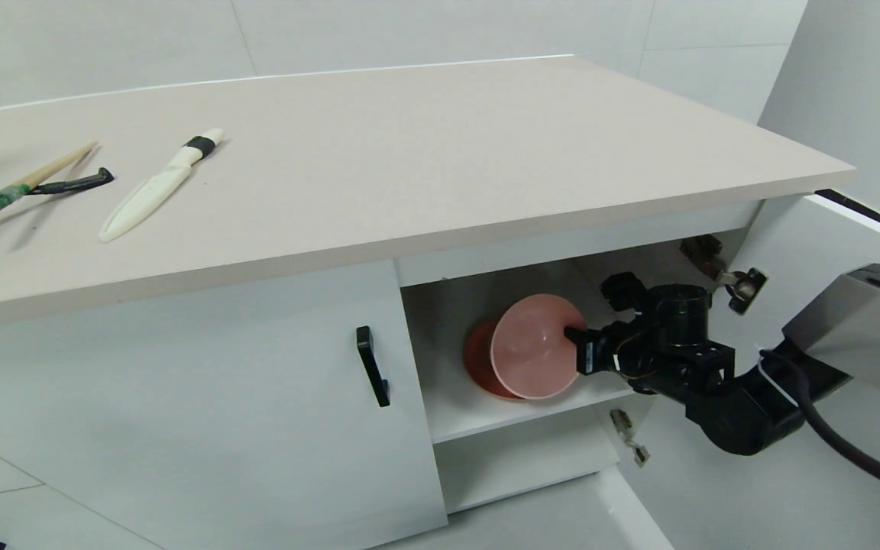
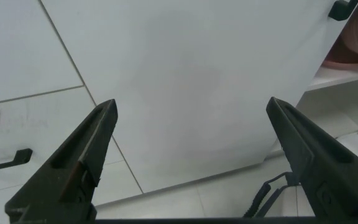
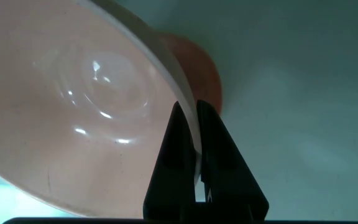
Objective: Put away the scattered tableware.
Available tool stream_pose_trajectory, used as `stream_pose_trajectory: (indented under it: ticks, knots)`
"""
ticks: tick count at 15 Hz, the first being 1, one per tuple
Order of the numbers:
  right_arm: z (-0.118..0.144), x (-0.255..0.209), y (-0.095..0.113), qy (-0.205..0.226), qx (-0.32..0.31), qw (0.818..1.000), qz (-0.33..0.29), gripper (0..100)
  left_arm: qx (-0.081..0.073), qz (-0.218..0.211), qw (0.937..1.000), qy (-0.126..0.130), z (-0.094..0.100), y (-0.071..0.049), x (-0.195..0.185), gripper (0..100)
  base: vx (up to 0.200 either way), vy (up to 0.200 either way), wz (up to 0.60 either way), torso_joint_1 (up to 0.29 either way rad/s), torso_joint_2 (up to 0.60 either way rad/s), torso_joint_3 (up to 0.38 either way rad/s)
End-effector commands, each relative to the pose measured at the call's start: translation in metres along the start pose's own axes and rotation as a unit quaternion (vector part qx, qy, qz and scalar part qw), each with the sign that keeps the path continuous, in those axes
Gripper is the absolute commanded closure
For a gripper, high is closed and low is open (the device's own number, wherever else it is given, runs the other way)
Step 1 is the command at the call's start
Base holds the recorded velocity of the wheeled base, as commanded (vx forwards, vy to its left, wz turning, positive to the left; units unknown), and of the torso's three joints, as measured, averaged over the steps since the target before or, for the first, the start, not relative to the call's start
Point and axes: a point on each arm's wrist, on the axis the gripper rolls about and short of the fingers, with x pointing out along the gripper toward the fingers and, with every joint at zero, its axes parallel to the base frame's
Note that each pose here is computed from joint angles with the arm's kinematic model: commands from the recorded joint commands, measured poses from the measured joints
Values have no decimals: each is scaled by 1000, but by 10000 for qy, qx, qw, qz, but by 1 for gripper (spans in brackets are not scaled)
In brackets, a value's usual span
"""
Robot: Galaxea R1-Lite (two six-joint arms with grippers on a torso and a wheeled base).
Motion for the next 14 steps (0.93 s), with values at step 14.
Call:
stream_pose_trajectory:
  ticks: [14]
  knots:
    - [-11, 25, 0, 0, -107, 9999, 82, 100, -37, 2, 10000, 15, 0, 0, 0, 0, 0, 0, 0, 0, 0, 0]
